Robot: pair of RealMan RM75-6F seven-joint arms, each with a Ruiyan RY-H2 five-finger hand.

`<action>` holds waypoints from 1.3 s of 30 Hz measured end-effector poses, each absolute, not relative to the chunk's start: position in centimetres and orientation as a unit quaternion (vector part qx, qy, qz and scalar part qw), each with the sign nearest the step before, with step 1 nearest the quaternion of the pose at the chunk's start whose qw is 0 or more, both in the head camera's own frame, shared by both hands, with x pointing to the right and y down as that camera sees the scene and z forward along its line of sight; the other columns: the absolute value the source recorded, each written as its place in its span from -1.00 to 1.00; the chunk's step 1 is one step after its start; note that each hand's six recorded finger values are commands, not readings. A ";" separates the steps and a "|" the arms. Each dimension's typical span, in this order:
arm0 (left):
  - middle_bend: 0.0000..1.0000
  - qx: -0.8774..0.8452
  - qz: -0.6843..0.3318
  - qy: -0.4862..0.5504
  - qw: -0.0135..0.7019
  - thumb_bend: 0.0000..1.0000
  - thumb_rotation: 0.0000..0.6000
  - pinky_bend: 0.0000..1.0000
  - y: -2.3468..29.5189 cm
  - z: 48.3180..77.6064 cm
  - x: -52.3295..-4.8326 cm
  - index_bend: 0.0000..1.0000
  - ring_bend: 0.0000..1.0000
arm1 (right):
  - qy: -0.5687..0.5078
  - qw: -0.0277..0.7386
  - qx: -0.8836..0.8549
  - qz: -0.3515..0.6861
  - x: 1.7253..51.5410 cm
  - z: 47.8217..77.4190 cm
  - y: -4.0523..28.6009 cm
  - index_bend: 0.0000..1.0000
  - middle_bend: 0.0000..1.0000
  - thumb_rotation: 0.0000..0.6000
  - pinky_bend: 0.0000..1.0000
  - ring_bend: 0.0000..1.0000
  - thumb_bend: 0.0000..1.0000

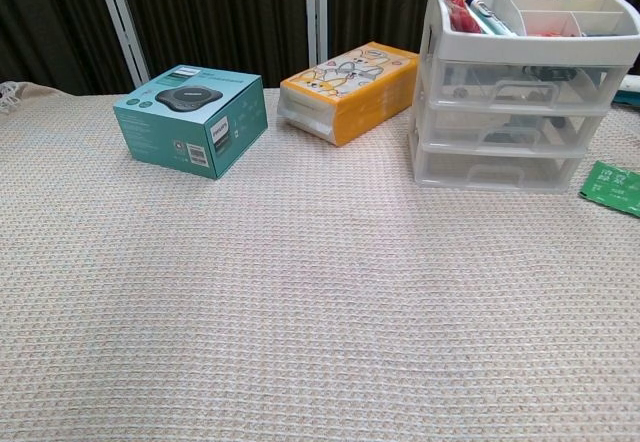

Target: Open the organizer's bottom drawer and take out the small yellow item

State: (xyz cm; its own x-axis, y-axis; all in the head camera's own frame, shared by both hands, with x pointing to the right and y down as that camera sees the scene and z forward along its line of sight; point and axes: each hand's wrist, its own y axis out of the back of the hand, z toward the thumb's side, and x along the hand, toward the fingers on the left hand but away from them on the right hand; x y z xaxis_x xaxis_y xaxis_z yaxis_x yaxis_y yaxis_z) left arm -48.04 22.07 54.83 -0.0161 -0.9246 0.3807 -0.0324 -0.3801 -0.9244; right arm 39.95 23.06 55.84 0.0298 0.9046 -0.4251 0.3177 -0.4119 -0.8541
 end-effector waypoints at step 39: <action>-1.00 -0.582 -0.569 0.426 0.395 -0.73 1.00 -1.00 21.7 54.3 -48.2 -1.00 -1.00 | -0.484 -0.339 -0.720 0.363 25.1 67.4 18.3 -0.73 0.65 1.00 0.22 0.72 -0.35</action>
State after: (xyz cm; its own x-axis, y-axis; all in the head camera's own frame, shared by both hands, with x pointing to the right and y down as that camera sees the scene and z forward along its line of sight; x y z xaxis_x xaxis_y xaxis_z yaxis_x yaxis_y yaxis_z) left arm -48.16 21.68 54.31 -0.0111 -0.9451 0.3265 -0.0462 -0.3257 -0.9443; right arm 25.07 18.25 67.44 0.2665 0.4513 -0.8517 0.9439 -0.3010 0.1358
